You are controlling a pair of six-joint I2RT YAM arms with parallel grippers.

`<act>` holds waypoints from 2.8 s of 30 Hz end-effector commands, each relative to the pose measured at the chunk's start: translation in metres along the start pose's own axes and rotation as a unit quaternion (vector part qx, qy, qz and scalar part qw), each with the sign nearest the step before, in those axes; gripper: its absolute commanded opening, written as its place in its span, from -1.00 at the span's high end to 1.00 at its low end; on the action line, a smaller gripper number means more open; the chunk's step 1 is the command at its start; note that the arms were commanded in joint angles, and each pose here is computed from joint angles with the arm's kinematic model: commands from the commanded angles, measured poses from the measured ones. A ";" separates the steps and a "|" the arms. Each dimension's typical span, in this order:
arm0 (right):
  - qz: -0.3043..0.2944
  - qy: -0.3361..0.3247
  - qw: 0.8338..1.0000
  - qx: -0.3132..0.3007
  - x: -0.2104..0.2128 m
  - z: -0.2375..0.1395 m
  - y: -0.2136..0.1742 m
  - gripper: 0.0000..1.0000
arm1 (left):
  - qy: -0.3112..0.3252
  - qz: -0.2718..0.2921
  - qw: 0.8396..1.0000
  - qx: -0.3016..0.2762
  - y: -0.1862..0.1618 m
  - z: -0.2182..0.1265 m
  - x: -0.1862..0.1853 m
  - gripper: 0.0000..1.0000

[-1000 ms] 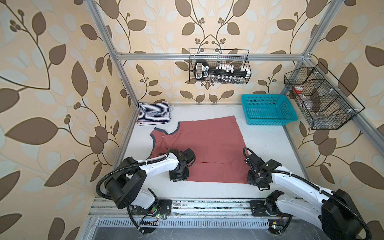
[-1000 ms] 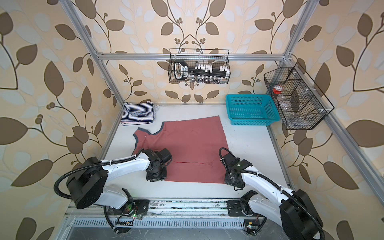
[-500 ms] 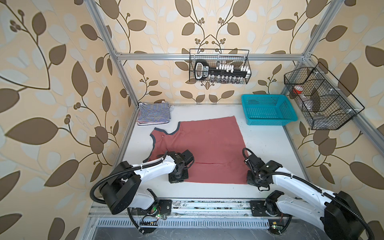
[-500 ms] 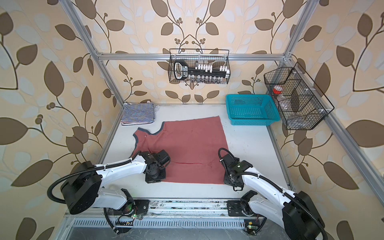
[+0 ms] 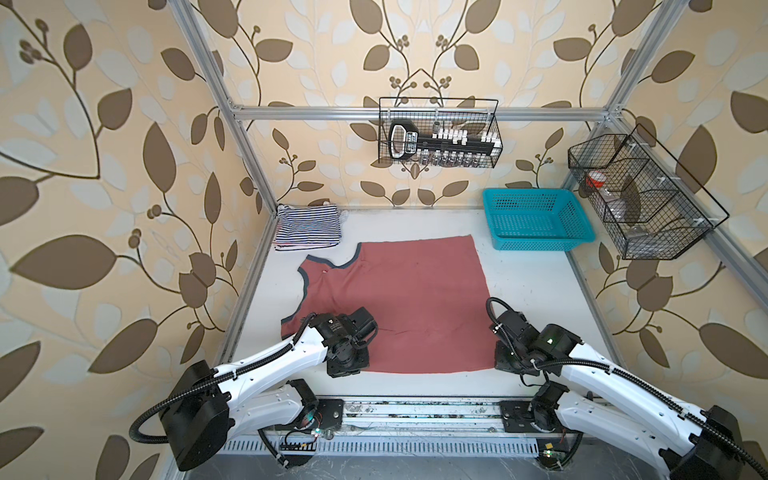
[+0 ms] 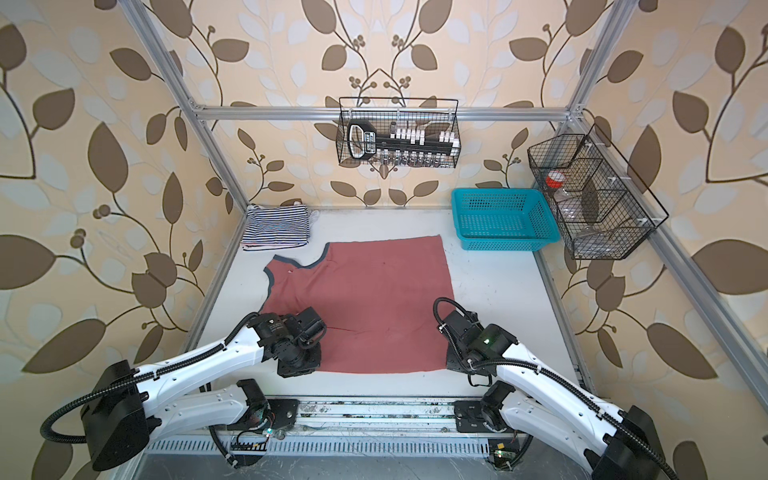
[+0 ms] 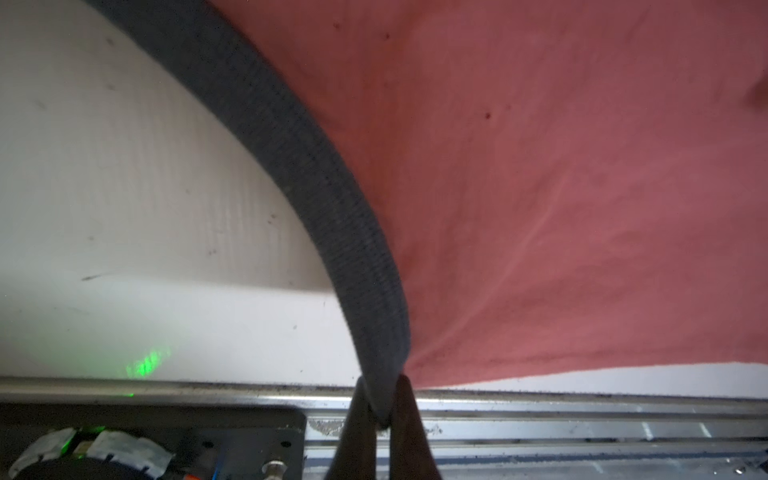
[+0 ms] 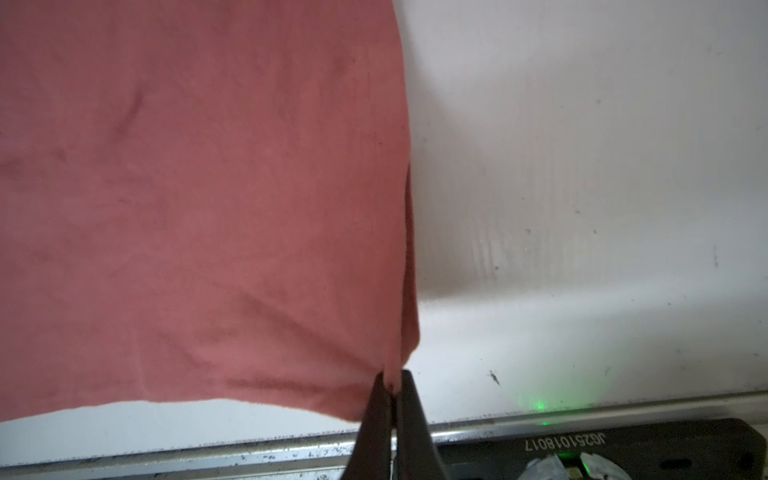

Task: Fold and stack the tank tops
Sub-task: 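Grasp the near hem corners with both grippers and lift them, then carry the hem with both grippers away from the robot, folding the top in half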

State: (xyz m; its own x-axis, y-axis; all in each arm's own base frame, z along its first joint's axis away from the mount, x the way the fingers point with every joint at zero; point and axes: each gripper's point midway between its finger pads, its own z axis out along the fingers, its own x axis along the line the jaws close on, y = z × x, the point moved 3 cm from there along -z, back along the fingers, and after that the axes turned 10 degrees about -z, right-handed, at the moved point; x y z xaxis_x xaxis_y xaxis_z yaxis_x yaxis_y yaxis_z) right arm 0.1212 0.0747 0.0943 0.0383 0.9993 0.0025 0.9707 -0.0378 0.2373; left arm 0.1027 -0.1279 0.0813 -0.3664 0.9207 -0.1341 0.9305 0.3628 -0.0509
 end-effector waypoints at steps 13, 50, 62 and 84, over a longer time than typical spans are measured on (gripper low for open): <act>-0.019 -0.017 0.999 -0.027 0.000 -0.031 0.048 1.00 | 0.071 0.039 0.995 -0.054 0.026 -0.042 -0.014 1.00; -0.070 0.009 0.995 0.063 -0.005 0.028 0.169 1.00 | 0.134 0.062 0.989 -0.028 0.168 -0.030 -0.066 1.00; -0.073 0.015 0.993 0.092 -0.004 0.057 0.191 0.89 | 0.137 0.042 0.990 -0.008 0.187 -0.005 -0.069 1.00; -0.047 0.045 0.998 -0.022 -0.008 -0.004 0.196 0.13 | 0.117 -0.023 0.982 -0.147 0.203 -0.113 -0.053 -0.34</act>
State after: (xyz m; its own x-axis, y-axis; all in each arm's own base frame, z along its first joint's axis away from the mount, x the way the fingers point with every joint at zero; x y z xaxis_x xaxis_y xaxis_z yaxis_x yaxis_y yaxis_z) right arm 0.3277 0.0573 0.1544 -0.0708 0.9965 0.0452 0.9473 0.0530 0.3158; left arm 0.3404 -0.1028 0.1674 -0.4235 0.9044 0.0530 0.8874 0.4023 0.2253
